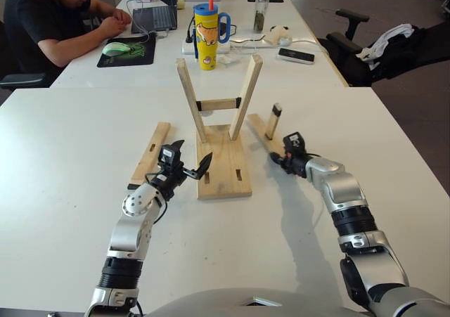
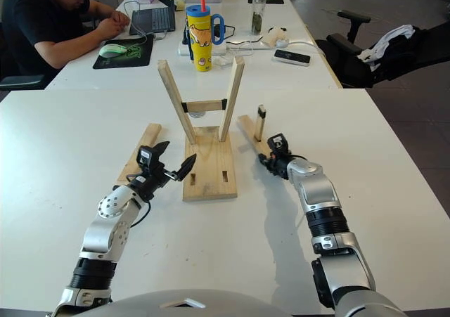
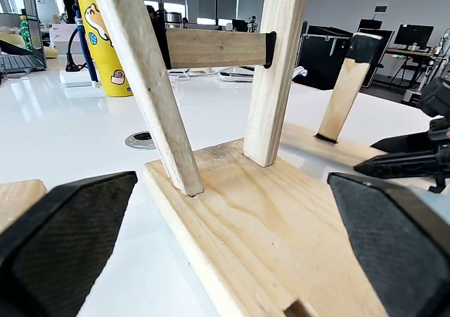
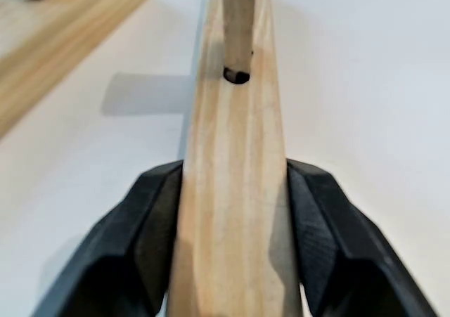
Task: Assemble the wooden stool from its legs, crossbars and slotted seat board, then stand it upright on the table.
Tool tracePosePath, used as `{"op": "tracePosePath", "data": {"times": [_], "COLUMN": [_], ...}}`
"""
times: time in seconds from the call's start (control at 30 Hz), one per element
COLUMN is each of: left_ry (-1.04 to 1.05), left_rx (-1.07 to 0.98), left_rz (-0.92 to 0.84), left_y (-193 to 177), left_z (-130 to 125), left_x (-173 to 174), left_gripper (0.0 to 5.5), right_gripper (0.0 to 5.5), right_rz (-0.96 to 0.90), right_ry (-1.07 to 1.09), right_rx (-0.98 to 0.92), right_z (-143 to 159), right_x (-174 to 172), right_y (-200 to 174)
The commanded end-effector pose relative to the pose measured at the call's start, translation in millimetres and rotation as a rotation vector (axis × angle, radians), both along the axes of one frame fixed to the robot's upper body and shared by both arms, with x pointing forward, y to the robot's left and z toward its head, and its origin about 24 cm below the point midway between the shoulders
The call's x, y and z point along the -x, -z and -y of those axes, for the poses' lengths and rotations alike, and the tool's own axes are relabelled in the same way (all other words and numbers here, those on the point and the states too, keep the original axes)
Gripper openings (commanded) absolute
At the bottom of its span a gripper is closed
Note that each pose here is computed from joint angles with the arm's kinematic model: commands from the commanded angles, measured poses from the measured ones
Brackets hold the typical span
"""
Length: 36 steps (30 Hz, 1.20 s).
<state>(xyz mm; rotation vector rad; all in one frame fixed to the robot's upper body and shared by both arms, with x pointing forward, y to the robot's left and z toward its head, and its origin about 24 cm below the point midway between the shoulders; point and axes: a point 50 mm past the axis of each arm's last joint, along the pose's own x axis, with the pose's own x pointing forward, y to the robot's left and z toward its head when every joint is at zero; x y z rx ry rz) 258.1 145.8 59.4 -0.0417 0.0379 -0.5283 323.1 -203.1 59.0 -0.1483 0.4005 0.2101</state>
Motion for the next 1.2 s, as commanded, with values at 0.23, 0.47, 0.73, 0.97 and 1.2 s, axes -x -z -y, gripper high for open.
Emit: {"op": "tracePosePath", "data": {"times": [0.23,0.47,0.73,0.97,1.2], "left_ry": [-0.009,0.099,0.433,0.58,0.629], "left_rx": [0.12,0.242,0.594,0.741,0.77], "left_rz": [0.009,-0.063,-0.266,-0.281,-0.295], "left_y": [-25.6,-30.7,-49.8,-82.6,-95.7], "left_z": [-16.0,-10.9,-5.0,-10.3,-9.1], "left_x": [-15.6,-10.4,10.8,7.6,5.9], "left_gripper": [5.01,5.01,5.01,5.01,5.01], "right_gripper": [2.07,2.07,2.07,2.07,2.07], "right_rz": [0.58,0.362,-0.037,-0.186,-0.283], "right_ry": [-0.276,-0.762,-0.952,-1.045,-1.136], "right_rx": [-0.688,-1.007,-0.913,-0.865,-0.82], "right_z": [-21.6,-52.0,-48.6,-40.5,-38.6], "right_x": [-1.5,32.6,52.7,57.9,66.4], "right_y": [-137.4,-164.2,-112.1,-96.3,-89.3]}}
